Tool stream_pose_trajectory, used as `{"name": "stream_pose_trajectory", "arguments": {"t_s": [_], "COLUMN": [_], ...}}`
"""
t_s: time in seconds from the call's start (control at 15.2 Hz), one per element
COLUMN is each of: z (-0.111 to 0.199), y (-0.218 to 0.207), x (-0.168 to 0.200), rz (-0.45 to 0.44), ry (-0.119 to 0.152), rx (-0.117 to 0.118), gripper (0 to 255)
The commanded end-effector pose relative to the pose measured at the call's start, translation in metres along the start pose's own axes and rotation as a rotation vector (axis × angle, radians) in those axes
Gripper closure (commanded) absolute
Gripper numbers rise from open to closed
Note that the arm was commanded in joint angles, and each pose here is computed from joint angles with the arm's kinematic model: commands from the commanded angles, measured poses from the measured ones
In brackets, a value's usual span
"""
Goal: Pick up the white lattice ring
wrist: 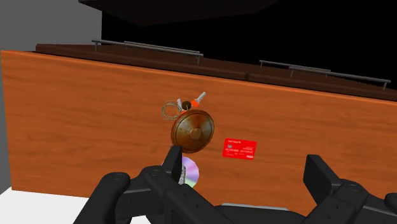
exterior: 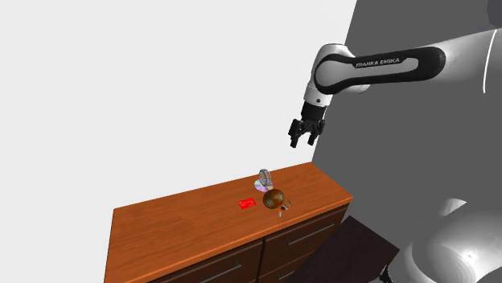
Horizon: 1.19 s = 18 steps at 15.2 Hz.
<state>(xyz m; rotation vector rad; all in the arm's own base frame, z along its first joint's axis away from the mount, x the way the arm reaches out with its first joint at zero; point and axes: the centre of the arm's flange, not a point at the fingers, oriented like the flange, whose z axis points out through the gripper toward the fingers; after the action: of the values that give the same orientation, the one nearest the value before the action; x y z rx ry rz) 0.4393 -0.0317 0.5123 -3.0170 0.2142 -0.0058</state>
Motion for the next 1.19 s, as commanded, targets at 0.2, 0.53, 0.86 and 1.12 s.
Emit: {"name": "stream_pose_trajectory", "arguments": {"t_s": [0.2, 0.53, 0.86, 1.12], "z": [0.047, 0.093, 0.139, 0.177], "y": [0.01, 0.023, 0.038, 0.051], "x": [0.048, 0.095, 0.142, 0.179], "rz": [0.027, 0.053, 0.08, 0.101], "ry": [-0.016, -0.033, -0.05, -0.064], "rx": [-0.007, -0.014, -0.021, -0.027], "gripper": [0, 0, 0, 0]}}
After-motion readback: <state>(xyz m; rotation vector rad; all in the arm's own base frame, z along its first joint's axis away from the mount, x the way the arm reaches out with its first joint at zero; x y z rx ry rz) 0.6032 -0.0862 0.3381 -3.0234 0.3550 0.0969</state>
